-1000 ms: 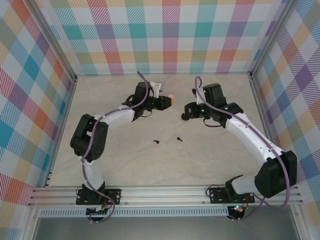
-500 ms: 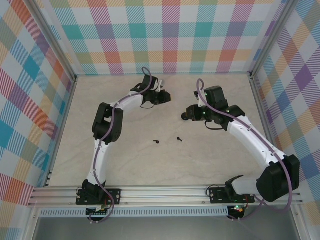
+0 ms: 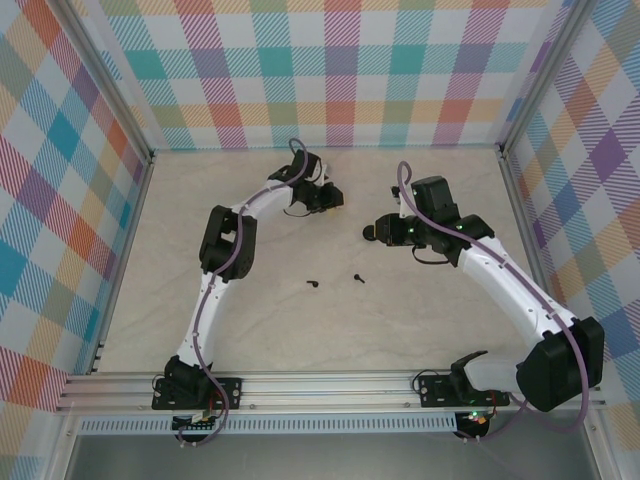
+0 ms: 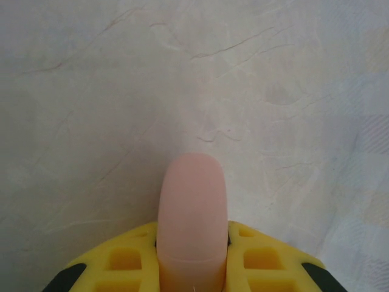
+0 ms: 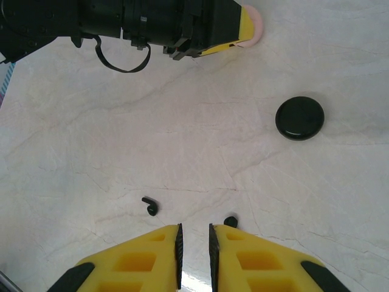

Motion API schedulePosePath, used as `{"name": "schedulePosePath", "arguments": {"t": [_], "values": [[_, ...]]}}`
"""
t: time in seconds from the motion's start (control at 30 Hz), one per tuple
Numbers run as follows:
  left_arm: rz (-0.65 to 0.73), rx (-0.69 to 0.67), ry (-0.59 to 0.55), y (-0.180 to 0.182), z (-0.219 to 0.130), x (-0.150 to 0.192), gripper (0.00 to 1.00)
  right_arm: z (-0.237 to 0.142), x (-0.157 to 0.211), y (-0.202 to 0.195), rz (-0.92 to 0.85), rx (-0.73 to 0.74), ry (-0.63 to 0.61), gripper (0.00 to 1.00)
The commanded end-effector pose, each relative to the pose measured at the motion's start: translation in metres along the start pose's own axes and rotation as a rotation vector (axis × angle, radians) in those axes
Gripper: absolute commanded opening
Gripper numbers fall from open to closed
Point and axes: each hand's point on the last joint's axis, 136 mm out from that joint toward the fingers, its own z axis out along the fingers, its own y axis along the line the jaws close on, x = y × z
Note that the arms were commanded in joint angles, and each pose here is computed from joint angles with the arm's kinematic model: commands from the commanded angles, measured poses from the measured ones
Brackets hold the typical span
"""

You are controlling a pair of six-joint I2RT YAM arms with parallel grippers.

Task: Insert wireless bluetooth earbuds into charging case

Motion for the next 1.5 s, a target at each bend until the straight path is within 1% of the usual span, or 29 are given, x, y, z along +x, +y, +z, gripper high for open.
{"name": "schedulePosePath", "arguments": {"t": [0.0, 0.07, 0.17, 0.2, 0.3, 0.37, 0.53, 0.67, 0.83, 0.93, 1.13, 1.2, 1.3, 1.37, 1.47], "values": [[-0.059, -0.048, 0.012, 0.021, 0.000, -0.001, 0.17, -0.004, 0.005, -0.001, 0.008, 0.009, 0.004, 0.23], [-0.069, -0.062, 0.023, 0.026, 0.002, 0.002, 0.22, -0.004, 0.005, -0.002, 0.010, 0.011, 0.008, 0.23], [-0.084, -0.094, 0.031, 0.035, 0.002, 0.006, 0.35, -0.004, 0.005, -0.003, 0.010, 0.016, 0.005, 0.23], [-0.087, -0.106, 0.032, 0.037, 0.002, 0.007, 0.42, -0.004, 0.005, -0.003, 0.011, 0.019, 0.003, 0.23], [-0.075, -0.136, 0.008, 0.040, -0.004, 0.004, 0.58, -0.004, 0.005, -0.005, 0.011, 0.027, 0.002, 0.24], [-0.059, -0.160, -0.011, 0.041, -0.011, 0.001, 0.62, -0.003, 0.005, -0.006, 0.010, 0.033, 0.003, 0.24], [-0.021, -0.252, -0.073, 0.043, -0.037, -0.006, 0.65, -0.002, 0.006, -0.013, 0.007, 0.073, 0.010, 0.24], [0.016, -0.268, -0.110, 0.036, -0.059, -0.008, 0.67, 0.002, 0.007, -0.022, 0.004, 0.113, 0.019, 0.26], [0.071, -0.301, -0.152, 0.029, -0.088, -0.004, 0.67, 0.015, 0.009, -0.031, 0.007, 0.151, 0.071, 0.33], [0.115, -0.298, -0.184, 0.020, -0.111, 0.001, 0.67, 0.028, 0.010, -0.037, 0.016, 0.162, 0.118, 0.38], [0.147, -0.284, -0.255, 0.004, -0.160, 0.027, 0.66, 0.057, 0.007, -0.046, 0.036, 0.165, 0.181, 0.53], [0.148, -0.274, -0.248, 0.001, -0.172, 0.041, 0.66, 0.066, 0.005, -0.052, 0.053, 0.178, 0.203, 0.60], [0.138, -0.236, -0.218, -0.007, -0.185, 0.061, 0.66, 0.081, 0.006, -0.060, 0.085, 0.206, 0.250, 0.64], [0.139, -0.217, -0.205, -0.012, -0.193, 0.072, 0.66, 0.090, 0.006, -0.063, 0.103, 0.219, 0.262, 0.69], [0.138, -0.207, -0.205, -0.015, -0.206, 0.086, 0.66, 0.101, 0.007, -0.070, 0.119, 0.241, 0.283, 0.73]]}}
